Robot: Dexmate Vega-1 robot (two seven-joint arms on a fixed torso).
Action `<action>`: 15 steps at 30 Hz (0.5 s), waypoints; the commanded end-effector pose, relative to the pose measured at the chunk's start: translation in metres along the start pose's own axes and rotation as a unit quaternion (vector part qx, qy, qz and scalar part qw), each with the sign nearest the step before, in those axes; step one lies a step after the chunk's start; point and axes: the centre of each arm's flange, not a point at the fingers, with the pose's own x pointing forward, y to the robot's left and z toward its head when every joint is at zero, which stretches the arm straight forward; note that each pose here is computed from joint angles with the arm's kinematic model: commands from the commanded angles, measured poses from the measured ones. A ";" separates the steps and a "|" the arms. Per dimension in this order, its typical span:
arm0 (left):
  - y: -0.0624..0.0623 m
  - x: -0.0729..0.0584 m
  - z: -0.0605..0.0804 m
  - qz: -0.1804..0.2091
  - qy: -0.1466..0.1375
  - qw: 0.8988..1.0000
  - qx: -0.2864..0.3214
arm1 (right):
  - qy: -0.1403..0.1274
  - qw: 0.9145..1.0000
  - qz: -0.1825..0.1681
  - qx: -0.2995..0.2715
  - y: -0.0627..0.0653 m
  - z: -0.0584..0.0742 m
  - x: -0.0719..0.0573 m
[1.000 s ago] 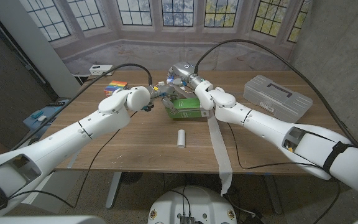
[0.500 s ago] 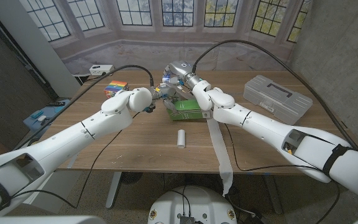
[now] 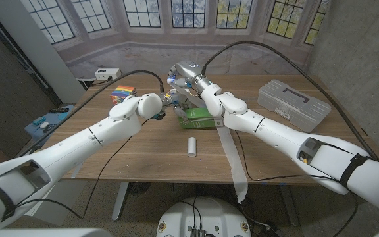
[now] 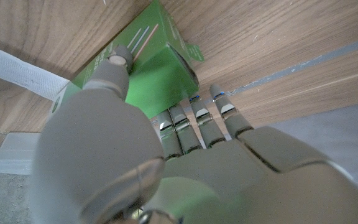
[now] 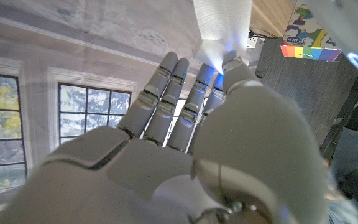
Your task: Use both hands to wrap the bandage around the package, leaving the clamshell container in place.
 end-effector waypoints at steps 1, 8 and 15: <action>-0.002 0.006 -0.003 -0.004 -0.003 1.000 -0.006 | -0.004 1.000 -0.026 0.012 -0.012 0.006 0.000; -0.001 0.007 -0.005 -0.004 -0.002 1.000 -0.006 | -0.008 0.999 -0.036 0.012 -0.020 0.010 -0.003; -0.002 0.008 -0.006 -0.007 -0.005 1.000 -0.007 | -0.006 0.999 -0.040 0.007 -0.026 0.009 -0.009</action>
